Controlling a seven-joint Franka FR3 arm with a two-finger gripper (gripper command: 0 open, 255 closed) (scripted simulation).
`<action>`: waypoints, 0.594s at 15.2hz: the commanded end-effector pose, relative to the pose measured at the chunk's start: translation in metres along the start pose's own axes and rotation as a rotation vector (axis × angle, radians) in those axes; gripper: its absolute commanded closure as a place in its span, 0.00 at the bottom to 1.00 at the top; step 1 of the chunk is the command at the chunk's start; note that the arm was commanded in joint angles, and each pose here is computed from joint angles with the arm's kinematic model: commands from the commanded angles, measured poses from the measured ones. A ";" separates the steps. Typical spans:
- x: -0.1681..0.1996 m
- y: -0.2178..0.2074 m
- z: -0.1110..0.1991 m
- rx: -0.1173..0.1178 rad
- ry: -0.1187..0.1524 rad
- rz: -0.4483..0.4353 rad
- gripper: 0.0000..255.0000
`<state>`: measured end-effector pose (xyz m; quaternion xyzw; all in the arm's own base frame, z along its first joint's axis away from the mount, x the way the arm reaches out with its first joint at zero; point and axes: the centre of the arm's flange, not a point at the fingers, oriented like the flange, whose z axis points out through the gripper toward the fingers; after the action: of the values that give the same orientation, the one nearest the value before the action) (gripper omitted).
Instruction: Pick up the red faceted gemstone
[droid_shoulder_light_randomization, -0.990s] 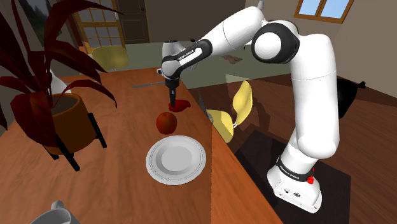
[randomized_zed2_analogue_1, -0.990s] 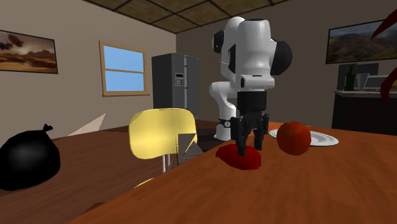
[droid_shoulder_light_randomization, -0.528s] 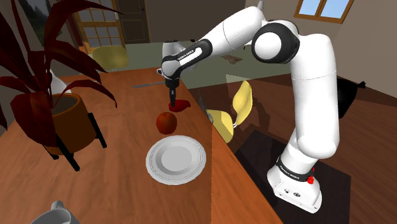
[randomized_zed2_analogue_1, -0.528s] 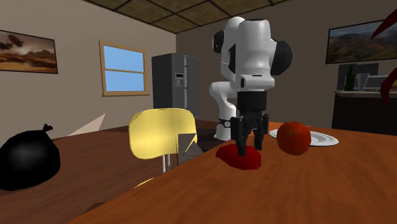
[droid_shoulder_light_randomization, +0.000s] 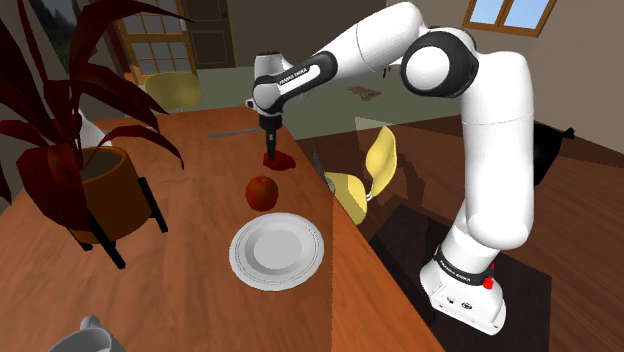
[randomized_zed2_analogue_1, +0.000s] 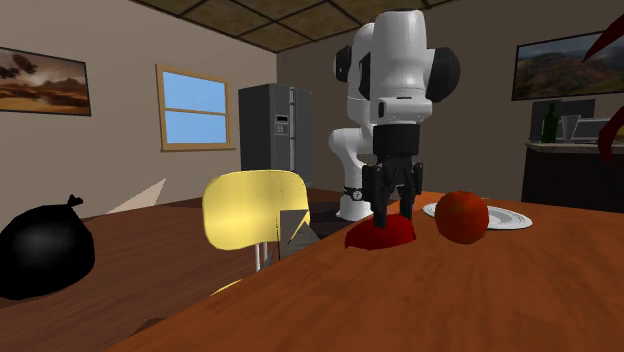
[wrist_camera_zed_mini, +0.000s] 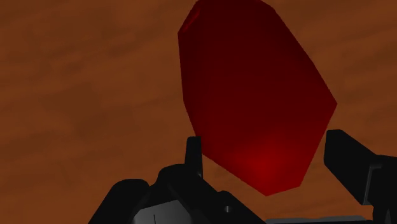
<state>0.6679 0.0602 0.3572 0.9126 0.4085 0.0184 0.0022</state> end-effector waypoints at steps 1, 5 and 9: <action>0.000 0.000 -0.010 0.000 0.000 0.000 1.00; 0.001 0.001 -0.031 0.000 0.000 0.000 1.00; 0.001 0.001 -0.048 0.000 0.000 0.000 1.00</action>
<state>0.6672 0.0598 0.4023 0.9126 0.4085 0.0185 0.0022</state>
